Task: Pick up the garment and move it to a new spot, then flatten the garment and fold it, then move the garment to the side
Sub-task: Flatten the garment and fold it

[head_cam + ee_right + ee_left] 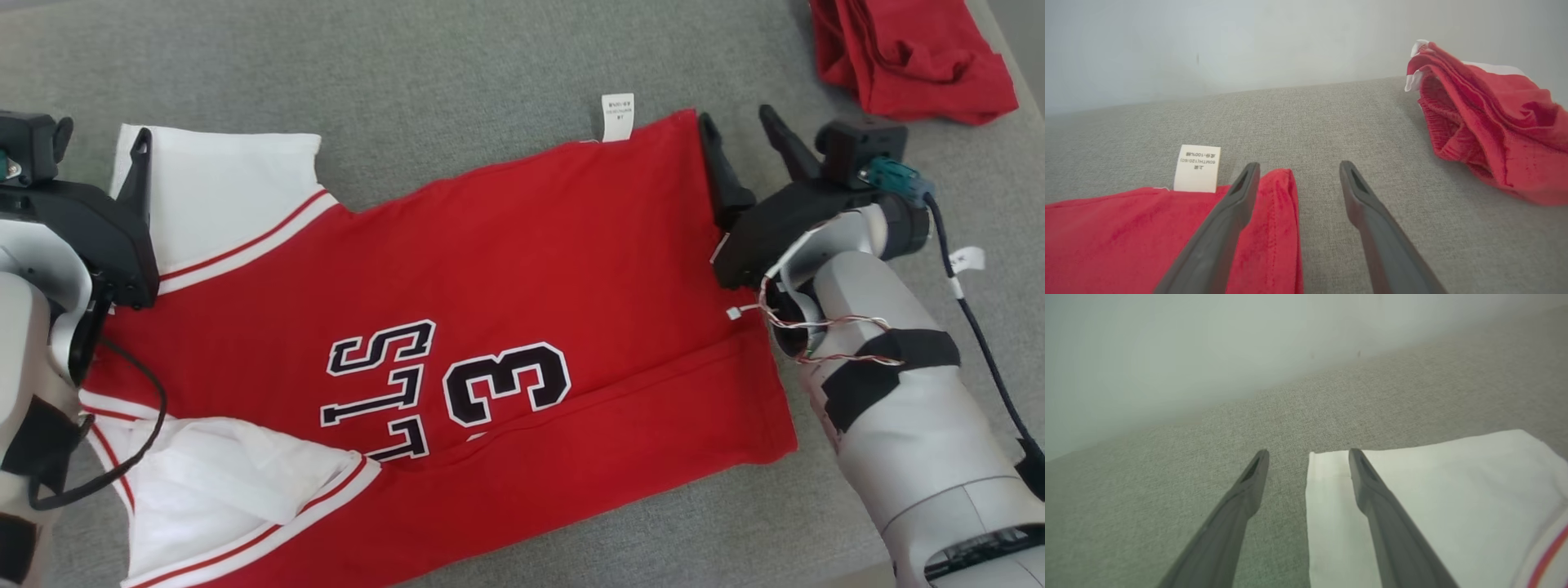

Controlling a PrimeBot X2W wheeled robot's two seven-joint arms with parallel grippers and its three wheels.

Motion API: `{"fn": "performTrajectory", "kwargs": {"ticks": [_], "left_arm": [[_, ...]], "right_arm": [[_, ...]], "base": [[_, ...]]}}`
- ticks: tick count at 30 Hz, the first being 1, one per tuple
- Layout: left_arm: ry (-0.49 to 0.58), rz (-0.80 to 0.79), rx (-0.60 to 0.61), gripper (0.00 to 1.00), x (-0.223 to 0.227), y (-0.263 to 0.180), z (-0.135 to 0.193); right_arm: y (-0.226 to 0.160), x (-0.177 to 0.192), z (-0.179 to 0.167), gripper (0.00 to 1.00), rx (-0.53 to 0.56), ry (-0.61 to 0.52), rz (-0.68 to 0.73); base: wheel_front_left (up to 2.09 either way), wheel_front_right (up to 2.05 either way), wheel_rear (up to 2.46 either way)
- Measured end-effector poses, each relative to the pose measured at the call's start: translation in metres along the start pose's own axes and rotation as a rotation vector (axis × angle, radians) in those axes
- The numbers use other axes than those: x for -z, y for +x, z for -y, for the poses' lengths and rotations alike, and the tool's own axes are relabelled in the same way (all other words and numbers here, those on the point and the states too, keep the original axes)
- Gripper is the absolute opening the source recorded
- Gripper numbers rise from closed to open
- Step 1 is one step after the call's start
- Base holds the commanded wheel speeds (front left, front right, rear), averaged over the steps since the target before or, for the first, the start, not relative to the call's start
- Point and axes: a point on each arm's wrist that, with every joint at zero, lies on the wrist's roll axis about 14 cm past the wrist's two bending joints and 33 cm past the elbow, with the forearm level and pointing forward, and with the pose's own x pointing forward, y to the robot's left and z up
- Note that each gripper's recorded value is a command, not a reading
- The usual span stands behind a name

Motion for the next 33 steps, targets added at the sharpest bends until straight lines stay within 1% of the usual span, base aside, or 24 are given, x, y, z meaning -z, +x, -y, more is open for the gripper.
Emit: {"fn": "performTrajectory", "kwargs": {"ticks": [6,13,15,16,17,21,22,24,25,26,28,33], "left_arm": [[-0.003,-0.054,0.017,1.0,0.02,0.017,0.004],[-0.018,-0.083,0.015,1.0,0.03,0.026,0.002],[-0.017,-0.086,0.015,0.48,0.03,0.025,0.002],[-0.02,-0.084,0.016,0.17,0.03,0.025,0.002],[-0.029,-0.083,0.017,0.0,0.03,0.026,0.003],[-0.056,-0.08,0.03,0.0,0.032,0.027,0.008],[-0.051,-0.073,0.031,0.0,0.031,0.028,0.008],[-0.047,-0.067,0.035,0.0,0.03,0.029,0.008],[-0.044,-0.06,0.036,0.0,0.029,0.03,0.007],[-0.045,-0.051,0.037,0.0,0.028,0.03,0.007],[-0.038,-0.025,0.039,0.0,0.024,0.028,0.006],[-0.036,0.039,0.035,0.0,0.008,0.02,0.004]], "right_arm": [[0.011,0.011,-0.002,1.0,-0.007,-0.012,-0.04],[0.017,0.021,-0.006,1.0,-0.017,-0.02,-0.074],[0.018,0.021,-0.007,1.0,-0.019,-0.019,-0.075],[0.019,0.021,-0.008,1.0,-0.021,-0.018,-0.077],[0.02,0.021,-0.009,1.0,-0.024,-0.019,-0.079],[0.025,0.026,-0.014,1.0,-0.039,-0.027,-0.106],[0.027,0.027,-0.015,0.93,-0.041,-0.027,-0.11],[0.031,0.029,-0.018,0.62,-0.049,-0.031,-0.125],[0.032,0.032,-0.019,0.34,-0.052,-0.032,-0.139],[0.034,0.033,-0.021,0.0,-0.055,-0.034,-0.144],[0.039,0.03,-0.024,0.0,-0.063,-0.037,-0.136],[0.039,0.021,-0.026,0.0,-0.071,-0.051,-0.107]], "base": [[0.0,0.0,0.0],[0.0,0.0,0.0],[0.0,0.0,0.0],[0.0,0.0,0.0],[0.0,0.0,0.0],[0.0,0.0,0.0],[0.0,0.0,0.0],[0.0,0.0,0.0],[0.0,0.0,0.0],[0.0,0.0,0.0],[0.0,0.0,0.0],[0.0,0.0,0.0]]}}
